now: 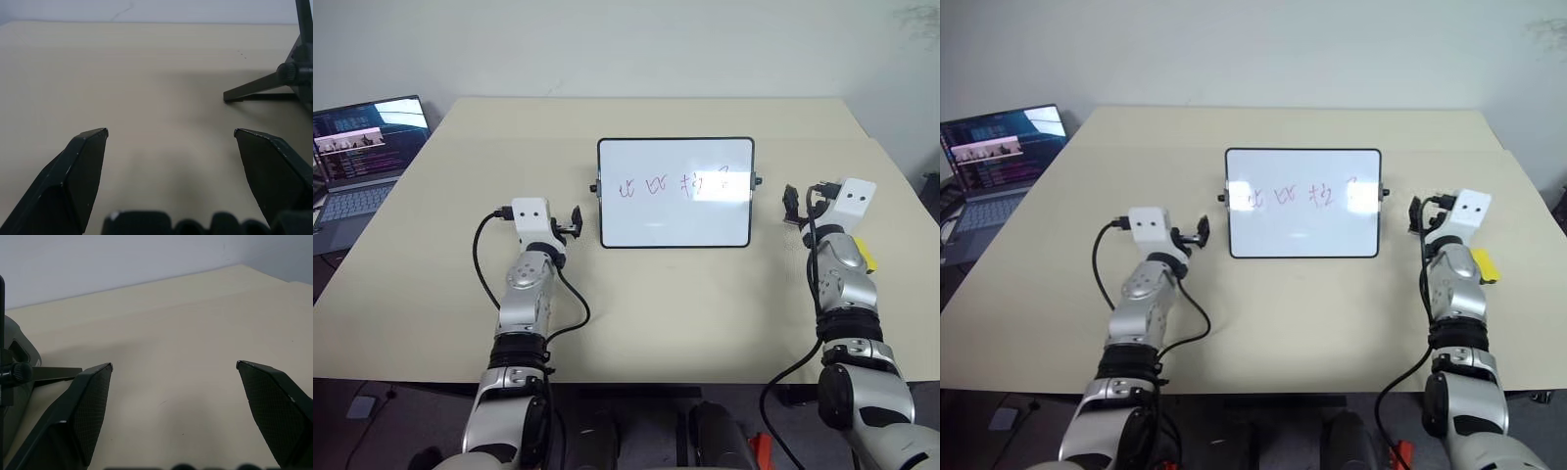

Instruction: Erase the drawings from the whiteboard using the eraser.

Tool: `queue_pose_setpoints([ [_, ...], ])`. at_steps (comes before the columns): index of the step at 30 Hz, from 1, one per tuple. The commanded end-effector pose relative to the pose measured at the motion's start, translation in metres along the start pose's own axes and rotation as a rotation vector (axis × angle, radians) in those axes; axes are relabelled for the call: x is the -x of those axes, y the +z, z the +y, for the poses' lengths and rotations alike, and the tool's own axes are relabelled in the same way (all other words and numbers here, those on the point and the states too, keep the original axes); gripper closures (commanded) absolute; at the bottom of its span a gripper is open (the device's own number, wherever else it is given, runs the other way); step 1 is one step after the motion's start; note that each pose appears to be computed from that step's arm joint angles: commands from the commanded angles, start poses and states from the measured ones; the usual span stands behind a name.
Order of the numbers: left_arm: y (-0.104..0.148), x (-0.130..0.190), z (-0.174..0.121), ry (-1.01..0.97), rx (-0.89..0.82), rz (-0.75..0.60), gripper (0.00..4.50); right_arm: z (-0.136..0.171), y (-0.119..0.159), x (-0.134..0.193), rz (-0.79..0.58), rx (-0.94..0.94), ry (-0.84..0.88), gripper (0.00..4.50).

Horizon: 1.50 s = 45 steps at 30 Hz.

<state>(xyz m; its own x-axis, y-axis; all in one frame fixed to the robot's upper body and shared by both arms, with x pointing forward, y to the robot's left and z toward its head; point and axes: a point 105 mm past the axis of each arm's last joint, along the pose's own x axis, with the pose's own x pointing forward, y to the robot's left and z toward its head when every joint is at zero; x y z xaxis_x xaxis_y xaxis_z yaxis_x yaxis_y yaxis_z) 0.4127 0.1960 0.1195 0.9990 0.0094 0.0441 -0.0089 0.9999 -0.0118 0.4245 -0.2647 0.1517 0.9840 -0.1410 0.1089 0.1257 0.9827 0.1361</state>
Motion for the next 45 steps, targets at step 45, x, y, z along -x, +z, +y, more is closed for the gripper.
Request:
queue_pose_setpoints([
  [45, 0.132, 0.032, -0.085, -0.759, -0.099, -0.211, 0.00, -0.059, 0.078, 0.016, 0.032, 0.162, -0.016, 0.04],
])
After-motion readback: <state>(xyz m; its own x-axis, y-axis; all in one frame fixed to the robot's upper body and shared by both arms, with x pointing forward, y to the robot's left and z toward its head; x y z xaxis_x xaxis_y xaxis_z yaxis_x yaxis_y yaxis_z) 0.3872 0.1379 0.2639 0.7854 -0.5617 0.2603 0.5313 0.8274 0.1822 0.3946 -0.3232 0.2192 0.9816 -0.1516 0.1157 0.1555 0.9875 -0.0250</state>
